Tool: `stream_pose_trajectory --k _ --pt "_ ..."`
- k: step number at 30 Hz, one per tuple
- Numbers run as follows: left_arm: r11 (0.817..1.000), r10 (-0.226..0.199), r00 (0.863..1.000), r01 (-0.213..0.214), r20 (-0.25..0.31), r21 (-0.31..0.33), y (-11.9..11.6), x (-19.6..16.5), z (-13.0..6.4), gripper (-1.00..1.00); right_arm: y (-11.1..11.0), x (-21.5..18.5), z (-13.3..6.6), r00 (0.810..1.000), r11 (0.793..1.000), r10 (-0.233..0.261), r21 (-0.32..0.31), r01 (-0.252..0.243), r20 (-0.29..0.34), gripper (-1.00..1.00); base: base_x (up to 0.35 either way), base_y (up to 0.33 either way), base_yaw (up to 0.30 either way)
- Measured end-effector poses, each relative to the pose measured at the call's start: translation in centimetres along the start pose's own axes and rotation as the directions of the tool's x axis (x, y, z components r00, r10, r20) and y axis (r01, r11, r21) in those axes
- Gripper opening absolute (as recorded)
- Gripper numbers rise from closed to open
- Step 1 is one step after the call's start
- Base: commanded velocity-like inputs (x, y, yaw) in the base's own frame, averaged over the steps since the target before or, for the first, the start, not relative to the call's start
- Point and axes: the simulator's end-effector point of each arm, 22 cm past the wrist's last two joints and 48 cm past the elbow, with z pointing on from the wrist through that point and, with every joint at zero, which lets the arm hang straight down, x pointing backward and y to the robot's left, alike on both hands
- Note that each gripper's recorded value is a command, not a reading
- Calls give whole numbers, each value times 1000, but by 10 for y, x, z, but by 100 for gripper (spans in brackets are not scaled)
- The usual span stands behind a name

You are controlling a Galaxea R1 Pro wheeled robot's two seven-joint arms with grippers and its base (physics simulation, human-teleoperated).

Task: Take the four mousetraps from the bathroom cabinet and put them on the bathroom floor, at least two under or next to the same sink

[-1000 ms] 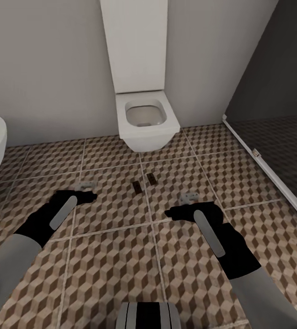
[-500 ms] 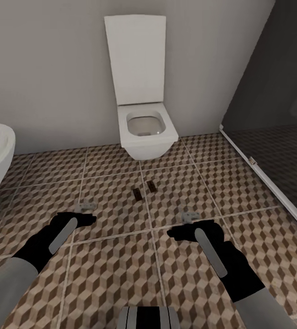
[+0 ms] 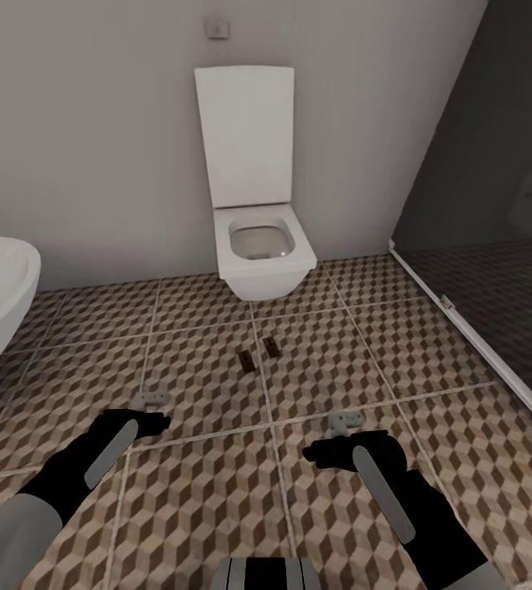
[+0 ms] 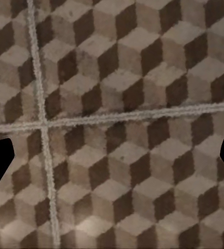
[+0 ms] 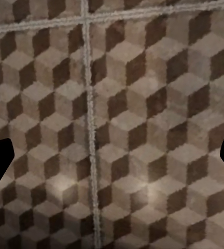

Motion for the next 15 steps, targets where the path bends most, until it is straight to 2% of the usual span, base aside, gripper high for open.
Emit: stream_pose_trajectory --k 9,15 --pt "1000 -1 1000 1 -1 -7 1 8 -10 100 -1 11 -5 1000 1000 18 7 -19 24 100 0 0 0" --pt "1000 -10 1000 10 -18 -20 7 30 -12 100 -6 23 -1 999 999 34 22 -34 23 100 0 0 0"
